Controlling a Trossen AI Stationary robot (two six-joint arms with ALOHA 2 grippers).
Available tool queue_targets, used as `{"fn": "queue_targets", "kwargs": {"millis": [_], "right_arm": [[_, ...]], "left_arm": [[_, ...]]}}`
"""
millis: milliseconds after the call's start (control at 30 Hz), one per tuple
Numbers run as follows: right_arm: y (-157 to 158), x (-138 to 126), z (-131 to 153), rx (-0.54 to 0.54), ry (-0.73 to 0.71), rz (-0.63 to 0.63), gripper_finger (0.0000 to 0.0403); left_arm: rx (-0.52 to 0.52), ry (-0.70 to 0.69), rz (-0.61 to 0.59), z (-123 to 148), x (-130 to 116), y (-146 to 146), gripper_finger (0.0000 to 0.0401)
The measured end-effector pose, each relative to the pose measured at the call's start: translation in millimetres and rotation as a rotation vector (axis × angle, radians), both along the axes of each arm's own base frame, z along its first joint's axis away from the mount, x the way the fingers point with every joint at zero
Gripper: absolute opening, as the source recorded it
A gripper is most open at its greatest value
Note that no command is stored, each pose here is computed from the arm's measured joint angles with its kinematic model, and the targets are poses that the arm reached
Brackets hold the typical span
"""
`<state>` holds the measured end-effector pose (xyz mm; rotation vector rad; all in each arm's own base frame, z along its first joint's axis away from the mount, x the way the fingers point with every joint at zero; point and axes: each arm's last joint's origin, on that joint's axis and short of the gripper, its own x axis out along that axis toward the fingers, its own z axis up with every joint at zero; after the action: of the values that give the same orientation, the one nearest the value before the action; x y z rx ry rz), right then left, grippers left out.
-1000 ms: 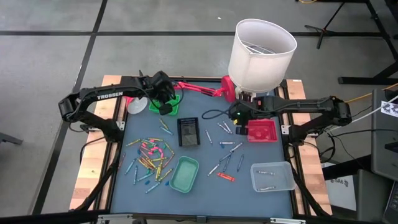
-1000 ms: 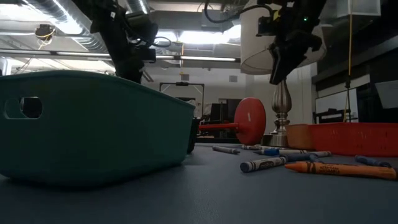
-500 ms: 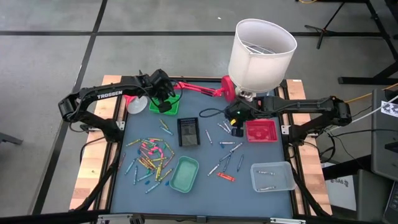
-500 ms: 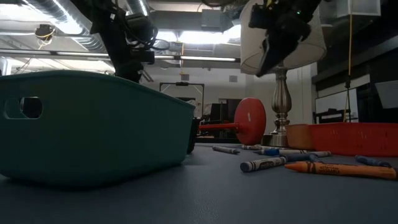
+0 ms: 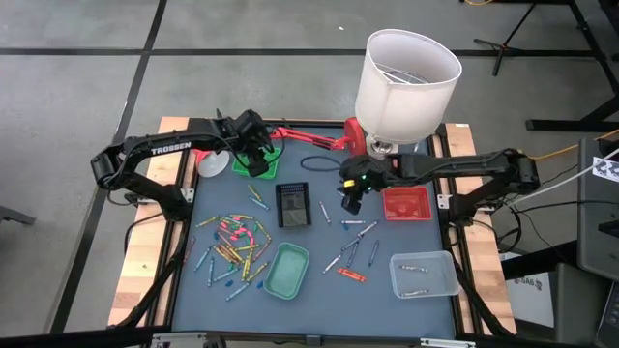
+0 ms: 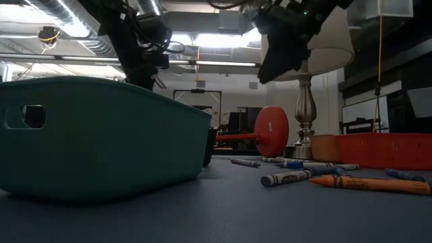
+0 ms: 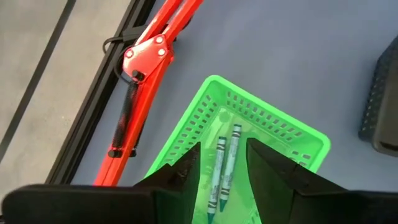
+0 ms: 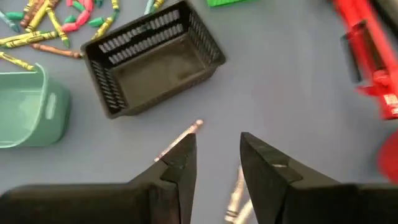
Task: Sort crayons
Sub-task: Put the gray crayon into the white bin
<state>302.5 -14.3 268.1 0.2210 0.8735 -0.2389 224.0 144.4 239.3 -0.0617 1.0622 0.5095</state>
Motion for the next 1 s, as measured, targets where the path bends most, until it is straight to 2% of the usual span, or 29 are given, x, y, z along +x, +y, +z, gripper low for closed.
{"fn": "queue_targets", "kwargs": {"millis": [433,767,1000], "right_arm": [[37.8,39.9,-60.3,-0.037,0.087,0.058,0.0122],[38.8,54.7,-105.0,-0.012,0.17,-0.06,0.0122],[39.5,62.2,-120.9,-0.012,0.167,-0.063,0.0122]], "left_arm": [[0.0,0.0,-0.049,0.0,7.0,-11.4,0.0094],[-0.003,-0.002,-0.059,0.0,8.9,-15.0,0.0092],[-0.003,-0.003,-0.058,0.0,8.9,-14.9,0.0092]]}}
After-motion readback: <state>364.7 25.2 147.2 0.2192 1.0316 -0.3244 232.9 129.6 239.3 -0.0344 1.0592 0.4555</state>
